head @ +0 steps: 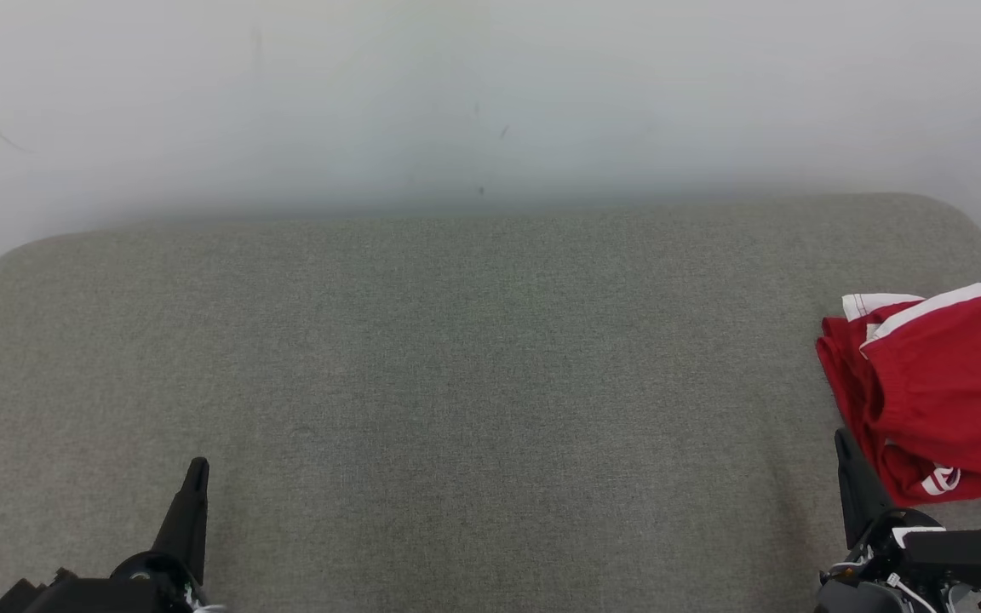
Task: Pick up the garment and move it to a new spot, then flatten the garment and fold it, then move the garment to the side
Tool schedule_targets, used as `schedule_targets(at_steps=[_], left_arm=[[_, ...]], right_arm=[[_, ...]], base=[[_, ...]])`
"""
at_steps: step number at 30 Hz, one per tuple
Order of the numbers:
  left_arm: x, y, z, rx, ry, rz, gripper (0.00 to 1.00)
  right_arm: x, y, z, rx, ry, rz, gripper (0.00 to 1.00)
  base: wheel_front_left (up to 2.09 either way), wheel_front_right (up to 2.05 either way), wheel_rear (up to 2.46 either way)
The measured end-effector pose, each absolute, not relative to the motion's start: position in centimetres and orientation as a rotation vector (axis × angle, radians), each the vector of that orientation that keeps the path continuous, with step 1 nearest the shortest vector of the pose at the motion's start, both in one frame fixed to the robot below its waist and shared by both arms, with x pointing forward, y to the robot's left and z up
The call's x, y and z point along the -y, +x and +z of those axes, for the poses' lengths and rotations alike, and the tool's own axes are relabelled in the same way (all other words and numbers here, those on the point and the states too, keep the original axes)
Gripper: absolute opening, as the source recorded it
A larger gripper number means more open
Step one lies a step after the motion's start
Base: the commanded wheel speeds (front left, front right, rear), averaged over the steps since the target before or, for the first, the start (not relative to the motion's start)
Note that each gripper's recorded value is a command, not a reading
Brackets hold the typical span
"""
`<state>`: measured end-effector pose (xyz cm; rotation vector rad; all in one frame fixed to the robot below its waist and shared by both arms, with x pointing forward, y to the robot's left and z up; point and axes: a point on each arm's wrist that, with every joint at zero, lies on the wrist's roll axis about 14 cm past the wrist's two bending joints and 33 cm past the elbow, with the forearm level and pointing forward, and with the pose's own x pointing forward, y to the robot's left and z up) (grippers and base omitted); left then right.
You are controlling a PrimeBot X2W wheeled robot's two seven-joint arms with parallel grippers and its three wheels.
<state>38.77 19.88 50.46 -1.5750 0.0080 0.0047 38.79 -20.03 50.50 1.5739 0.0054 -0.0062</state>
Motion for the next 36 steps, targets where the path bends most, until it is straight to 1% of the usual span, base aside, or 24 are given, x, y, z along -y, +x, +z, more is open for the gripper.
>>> schedule_targets(at_steps=[36], left_arm=[[-19.88, 38.77, 50.46, -0.008, -1.575, 0.005, 0.00]], right_arm=[[20.02, 38.79, 50.50, -0.005, 1.574, -0.006, 0.00]], base=[[0.00, 0.00, 0.00]])
